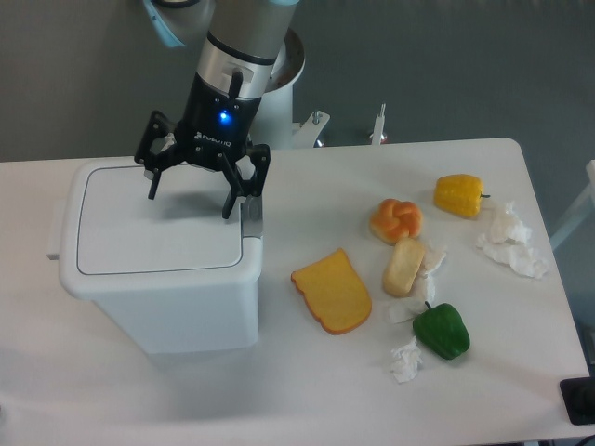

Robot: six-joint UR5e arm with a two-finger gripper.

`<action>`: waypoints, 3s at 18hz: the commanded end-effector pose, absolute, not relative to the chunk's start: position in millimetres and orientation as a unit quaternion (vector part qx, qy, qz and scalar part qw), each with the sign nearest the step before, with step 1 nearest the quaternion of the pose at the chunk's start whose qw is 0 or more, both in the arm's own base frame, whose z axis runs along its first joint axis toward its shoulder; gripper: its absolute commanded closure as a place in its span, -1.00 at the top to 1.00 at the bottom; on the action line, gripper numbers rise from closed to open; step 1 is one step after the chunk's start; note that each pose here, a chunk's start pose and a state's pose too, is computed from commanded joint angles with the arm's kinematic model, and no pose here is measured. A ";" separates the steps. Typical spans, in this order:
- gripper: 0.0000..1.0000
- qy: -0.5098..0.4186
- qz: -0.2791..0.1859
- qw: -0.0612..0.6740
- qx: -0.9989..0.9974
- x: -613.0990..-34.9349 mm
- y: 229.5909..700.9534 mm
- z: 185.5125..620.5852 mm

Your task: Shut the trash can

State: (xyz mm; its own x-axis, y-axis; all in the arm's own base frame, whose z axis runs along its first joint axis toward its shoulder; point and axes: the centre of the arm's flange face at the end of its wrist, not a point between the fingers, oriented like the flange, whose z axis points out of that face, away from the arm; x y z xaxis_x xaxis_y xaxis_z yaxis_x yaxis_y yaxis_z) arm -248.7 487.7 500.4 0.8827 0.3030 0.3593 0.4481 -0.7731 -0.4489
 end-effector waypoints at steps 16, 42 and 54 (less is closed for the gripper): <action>1.00 -0.208 -0.136 0.269 -0.930 -257.9 497.6 500.3; 1.00 -0.206 -0.132 0.276 -0.930 -258.3 495.9 507.5; 1.00 -0.235 -0.098 0.307 -0.917 -301.1 468.5 543.2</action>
State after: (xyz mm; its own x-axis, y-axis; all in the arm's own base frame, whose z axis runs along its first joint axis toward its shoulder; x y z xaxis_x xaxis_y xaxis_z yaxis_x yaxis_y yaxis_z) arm -301.1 468.5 543.2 0.8702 0.3714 0.3236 0.4914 -0.7008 -0.5172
